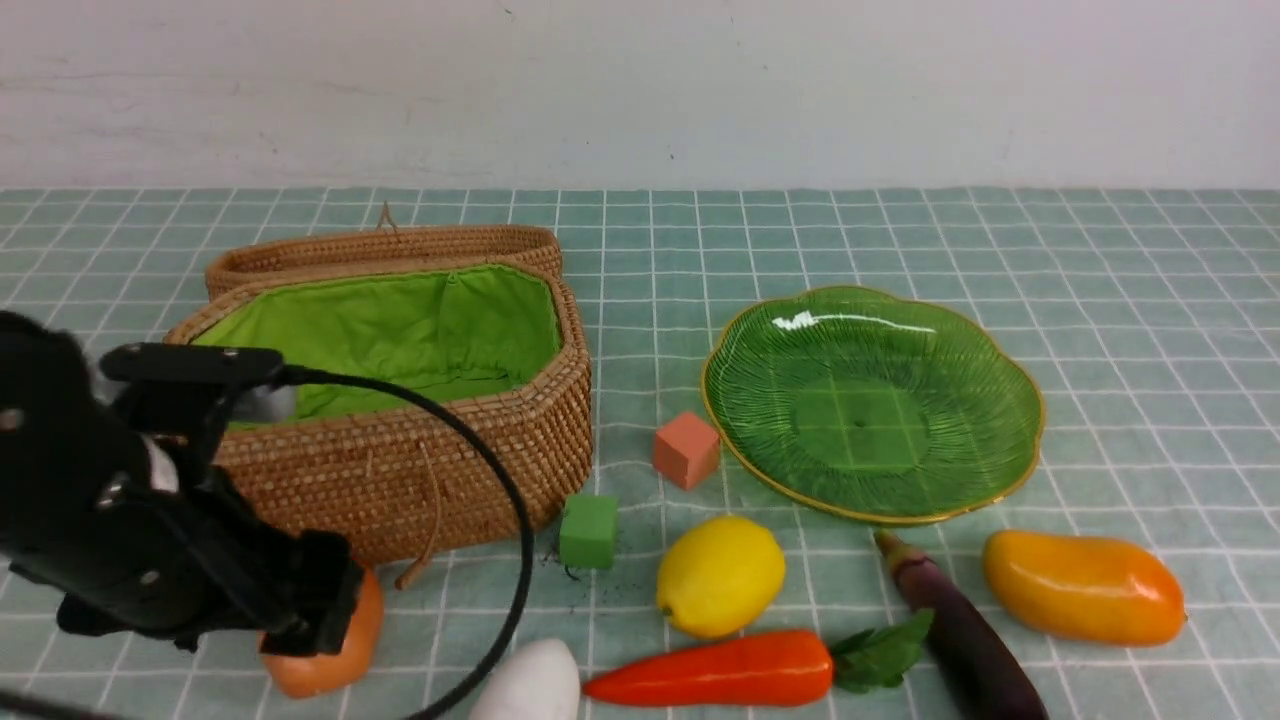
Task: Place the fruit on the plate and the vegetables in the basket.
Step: Grab a potato with your left arm and place it in the basket on the left
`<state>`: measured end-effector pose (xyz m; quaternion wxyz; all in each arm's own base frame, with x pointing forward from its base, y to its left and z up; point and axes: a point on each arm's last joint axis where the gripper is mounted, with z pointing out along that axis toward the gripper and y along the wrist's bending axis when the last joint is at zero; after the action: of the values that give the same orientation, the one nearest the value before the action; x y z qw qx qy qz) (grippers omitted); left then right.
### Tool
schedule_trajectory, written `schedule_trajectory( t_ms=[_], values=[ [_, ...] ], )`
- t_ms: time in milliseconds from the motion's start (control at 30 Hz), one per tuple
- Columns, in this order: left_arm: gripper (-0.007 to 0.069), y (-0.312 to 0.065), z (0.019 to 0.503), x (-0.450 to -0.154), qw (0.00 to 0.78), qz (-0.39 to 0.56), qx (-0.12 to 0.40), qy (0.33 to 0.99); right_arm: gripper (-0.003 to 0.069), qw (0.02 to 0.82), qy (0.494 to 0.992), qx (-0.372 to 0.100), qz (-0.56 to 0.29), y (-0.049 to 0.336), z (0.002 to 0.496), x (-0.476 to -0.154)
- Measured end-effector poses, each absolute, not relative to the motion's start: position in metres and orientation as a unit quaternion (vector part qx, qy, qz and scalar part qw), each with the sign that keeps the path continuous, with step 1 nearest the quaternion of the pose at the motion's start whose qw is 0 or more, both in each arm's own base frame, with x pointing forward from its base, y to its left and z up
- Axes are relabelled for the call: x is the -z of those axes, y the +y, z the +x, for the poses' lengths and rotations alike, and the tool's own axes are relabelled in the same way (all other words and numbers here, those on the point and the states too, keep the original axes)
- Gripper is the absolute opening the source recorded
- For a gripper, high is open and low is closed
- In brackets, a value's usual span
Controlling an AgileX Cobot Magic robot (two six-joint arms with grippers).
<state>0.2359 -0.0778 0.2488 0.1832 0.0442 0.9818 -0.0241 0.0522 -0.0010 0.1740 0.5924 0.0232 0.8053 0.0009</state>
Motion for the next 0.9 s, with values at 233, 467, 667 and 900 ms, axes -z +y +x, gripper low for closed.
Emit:
schedule_trajectory(
  t_ms=[233,467,667,900],
  values=[
    [0.0669,-0.084,0.267,-0.212,0.156,0.018,-0.018,0.987,0.0241,0.592,0.805,-0.001,0.023,-0.001,0.052,-0.174],
    [0.0664,-0.089,0.278,-0.201,0.175,0.017,-0.004,0.984,0.0241,0.592,0.805,-0.001,0.023,-0.001,0.052,-0.174],
    [0.0619,-0.09,0.28,-0.202,0.189,0.019,0.003,0.982,0.0241,0.592,0.805,-0.001,0.023,-0.001,0.052,-0.174],
    [0.0513,-0.09,0.282,-0.197,0.184,0.023,-0.002,0.983,0.0241,0.592,0.805,-0.001,0.023,-0.001,0.052,-0.174]
  ],
)
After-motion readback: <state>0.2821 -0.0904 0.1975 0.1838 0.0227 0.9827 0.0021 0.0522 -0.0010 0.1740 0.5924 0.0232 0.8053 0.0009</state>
